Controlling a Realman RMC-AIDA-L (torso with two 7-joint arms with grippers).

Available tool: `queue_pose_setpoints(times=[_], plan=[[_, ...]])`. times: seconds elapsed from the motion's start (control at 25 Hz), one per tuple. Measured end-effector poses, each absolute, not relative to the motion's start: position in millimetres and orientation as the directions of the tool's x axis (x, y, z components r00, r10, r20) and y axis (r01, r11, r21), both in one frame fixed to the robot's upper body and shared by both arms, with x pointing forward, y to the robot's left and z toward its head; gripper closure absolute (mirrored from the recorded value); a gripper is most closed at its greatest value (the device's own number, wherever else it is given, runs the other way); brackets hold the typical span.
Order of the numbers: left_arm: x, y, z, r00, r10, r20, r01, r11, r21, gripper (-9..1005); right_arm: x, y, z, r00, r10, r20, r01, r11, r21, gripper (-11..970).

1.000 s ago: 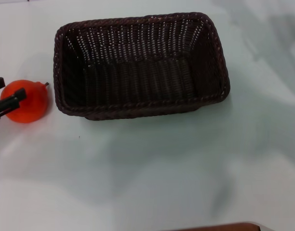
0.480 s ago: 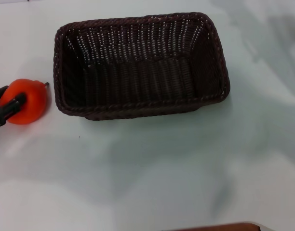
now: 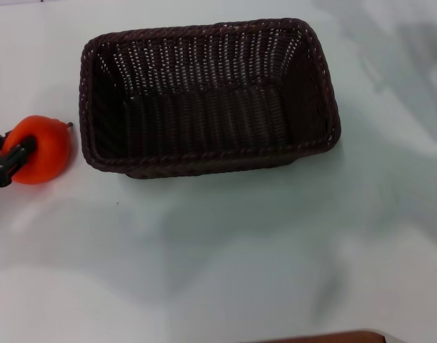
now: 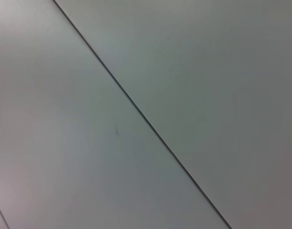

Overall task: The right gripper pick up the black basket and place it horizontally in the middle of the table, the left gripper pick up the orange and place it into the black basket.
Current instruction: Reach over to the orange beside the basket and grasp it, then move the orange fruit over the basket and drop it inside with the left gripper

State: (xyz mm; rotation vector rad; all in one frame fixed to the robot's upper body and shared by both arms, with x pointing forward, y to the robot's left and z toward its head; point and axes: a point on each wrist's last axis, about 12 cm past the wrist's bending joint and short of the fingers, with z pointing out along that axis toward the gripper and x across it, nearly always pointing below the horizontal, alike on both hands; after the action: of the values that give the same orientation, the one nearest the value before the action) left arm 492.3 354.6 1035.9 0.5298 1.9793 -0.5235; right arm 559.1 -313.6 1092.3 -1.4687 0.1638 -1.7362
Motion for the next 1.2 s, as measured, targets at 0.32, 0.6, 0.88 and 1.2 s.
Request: queue_pose_setpoints(times=[0.32,0.6,0.88,1.2], plan=[[483.3,376.6,1055.6,-0.286,-0.094,-0.954,0.442,0.87,-0.218,780,558.5,-313.7,1091.5,0.033,-0.658,0.752,0.498,-0.642,-0.583,92],[482.5,367.0,1083.9,-0.033,-0.396,-0.918,0.505,0.785,-0.357,833,559.7,-312.4,1089.5,0.041,-0.66,0.75,0.487,-0.643,-0.592,92],[512.7,318.0,1091.4,-0.074,-0.469,-0.88,0.661,0.638,-0.396,863,560.7,-307.9,1087.9,0.057,-0.666,0.744,0.488,-0.631,-0.603,93],[537.7,263.0,1082.6,-0.266,-0.342,-0.901,0.734,0.535,-0.419,853,559.5,-306.8,1085.7,0.068,-0.67,0.739,0.485,-0.625,-0.611,93]])
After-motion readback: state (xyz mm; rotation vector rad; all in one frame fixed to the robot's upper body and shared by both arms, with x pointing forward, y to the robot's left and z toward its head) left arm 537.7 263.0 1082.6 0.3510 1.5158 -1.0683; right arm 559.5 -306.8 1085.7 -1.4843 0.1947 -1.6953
